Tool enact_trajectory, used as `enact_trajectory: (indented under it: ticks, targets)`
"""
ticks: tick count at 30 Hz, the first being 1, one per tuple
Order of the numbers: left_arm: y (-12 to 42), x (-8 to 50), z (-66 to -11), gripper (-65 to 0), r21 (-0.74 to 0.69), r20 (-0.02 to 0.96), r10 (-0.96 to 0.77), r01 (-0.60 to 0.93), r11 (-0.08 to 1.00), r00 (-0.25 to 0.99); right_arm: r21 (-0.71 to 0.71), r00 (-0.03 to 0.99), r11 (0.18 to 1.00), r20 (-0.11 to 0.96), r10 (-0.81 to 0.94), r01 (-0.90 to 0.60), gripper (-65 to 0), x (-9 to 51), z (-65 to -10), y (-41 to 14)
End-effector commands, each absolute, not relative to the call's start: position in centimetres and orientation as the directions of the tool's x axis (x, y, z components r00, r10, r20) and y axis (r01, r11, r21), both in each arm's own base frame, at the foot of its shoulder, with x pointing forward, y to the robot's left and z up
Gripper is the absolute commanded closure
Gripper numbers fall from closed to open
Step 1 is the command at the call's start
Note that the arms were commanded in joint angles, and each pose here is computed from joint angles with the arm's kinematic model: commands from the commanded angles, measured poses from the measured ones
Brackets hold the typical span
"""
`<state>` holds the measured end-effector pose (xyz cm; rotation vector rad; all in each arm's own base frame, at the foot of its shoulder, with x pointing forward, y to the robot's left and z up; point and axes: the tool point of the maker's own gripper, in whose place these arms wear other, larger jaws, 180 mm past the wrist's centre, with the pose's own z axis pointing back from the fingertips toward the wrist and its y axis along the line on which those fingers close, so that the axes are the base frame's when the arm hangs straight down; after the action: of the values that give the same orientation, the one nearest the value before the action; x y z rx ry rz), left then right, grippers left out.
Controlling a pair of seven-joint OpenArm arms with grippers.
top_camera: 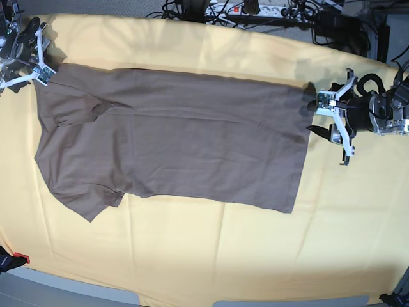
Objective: Fold the T-shirt properly
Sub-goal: 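Lower the shirt edge and reposition both grippers along it, then regrasp the shirt edge with both grippers and pull it taut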
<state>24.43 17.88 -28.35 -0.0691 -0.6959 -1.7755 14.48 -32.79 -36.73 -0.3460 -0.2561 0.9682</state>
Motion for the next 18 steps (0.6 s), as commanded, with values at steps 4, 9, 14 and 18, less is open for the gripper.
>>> enact_trajectory:
  ticks: [4,9,14,18]
  targets:
    - [17.4,24.8,-27.0,-26.9,0.443,0.416,-0.84,0.884,-0.148,-0.349,-0.396,0.524,0.516,0.098,0.846,-0.759,-24.7,15.1,-36.2,-32.3]
    - [17.3,24.8,-27.1,-26.9,0.443,0.419,-0.838,0.884,-0.147,-0.349,-0.39,0.519,0.526,0.134,0.844,-0.756,-19.9,15.4,-36.1,-31.7]
    - [16.7,24.8,-27.1,-26.2,0.443,0.439,-0.828,0.886,-0.138,-0.349,-0.402,0.529,0.536,0.138,0.837,-0.743,0.0,15.6,-36.0,-31.8]
    - [16.6,24.1,-27.7,-21.4,0.423,0.45,-0.826,0.896,-0.138,-0.339,-0.409,0.541,0.541,0.128,0.832,-0.735,0.0,15.6,-36.0,-32.1]
